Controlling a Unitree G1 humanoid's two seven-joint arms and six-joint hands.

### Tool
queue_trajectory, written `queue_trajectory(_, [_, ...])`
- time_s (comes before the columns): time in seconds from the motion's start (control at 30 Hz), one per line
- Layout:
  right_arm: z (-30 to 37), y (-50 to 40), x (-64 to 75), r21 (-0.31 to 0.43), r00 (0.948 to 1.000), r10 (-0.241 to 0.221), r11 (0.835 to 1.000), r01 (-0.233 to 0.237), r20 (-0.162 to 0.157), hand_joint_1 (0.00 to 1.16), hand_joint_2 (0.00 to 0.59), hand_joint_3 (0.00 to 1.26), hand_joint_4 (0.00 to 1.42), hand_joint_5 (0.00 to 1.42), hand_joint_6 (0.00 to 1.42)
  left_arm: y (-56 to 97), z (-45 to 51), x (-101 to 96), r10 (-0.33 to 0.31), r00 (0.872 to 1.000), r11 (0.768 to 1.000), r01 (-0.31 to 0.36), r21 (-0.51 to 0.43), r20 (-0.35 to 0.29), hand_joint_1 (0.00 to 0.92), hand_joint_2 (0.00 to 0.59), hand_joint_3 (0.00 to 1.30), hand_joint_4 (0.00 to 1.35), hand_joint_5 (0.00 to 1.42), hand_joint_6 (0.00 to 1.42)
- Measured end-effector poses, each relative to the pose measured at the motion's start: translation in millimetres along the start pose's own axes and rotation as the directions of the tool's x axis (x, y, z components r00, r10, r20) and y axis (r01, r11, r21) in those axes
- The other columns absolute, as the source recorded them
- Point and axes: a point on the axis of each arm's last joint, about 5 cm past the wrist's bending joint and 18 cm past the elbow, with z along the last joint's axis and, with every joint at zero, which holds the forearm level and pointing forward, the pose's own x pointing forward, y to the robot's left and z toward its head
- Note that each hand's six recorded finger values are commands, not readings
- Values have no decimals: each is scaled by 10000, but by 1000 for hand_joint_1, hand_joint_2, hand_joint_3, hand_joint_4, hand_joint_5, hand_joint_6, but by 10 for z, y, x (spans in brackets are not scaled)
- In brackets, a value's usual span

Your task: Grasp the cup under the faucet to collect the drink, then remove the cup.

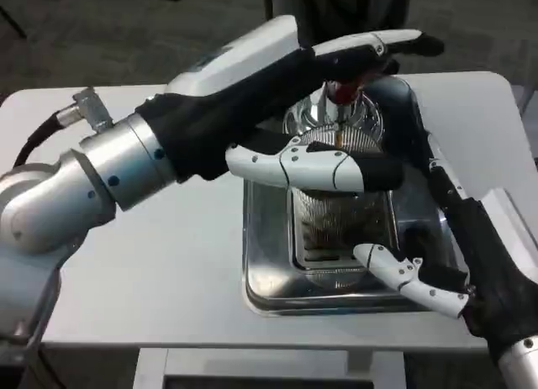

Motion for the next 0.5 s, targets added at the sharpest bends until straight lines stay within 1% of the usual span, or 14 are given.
queue_trajectory(0.13, [-1,0,1,13,10000,-17,10000,17,-9,594,254,0,12,39,95,7,-6,-4,199,9998,9996,-199,-178,5,128,89,150,93,175,175])
queue_trajectory(0.27, [-3,-3,1,15,10000,-39,10000,39,-16,591,255,0,15,39,95,15,-21,-12,428,9991,9981,-429,-452,-29,128,89,159,123,203,199])
queue_trajectory(0.37, [-6,-6,0,6,9999,-145,9999,145,-32,589,256,0,19,39,95,37,-36,-33,692,9975,9965,-698,-463,-135,128,88,168,136,209,205])
queue_trajectory(0.5, [-6,-6,-1,0,9998,-178,9998,178,-36,588,260,0,21,39,95,57,-37,-38,791,9968,9959,-797,-430,-150,128,88,177,140,221,208])
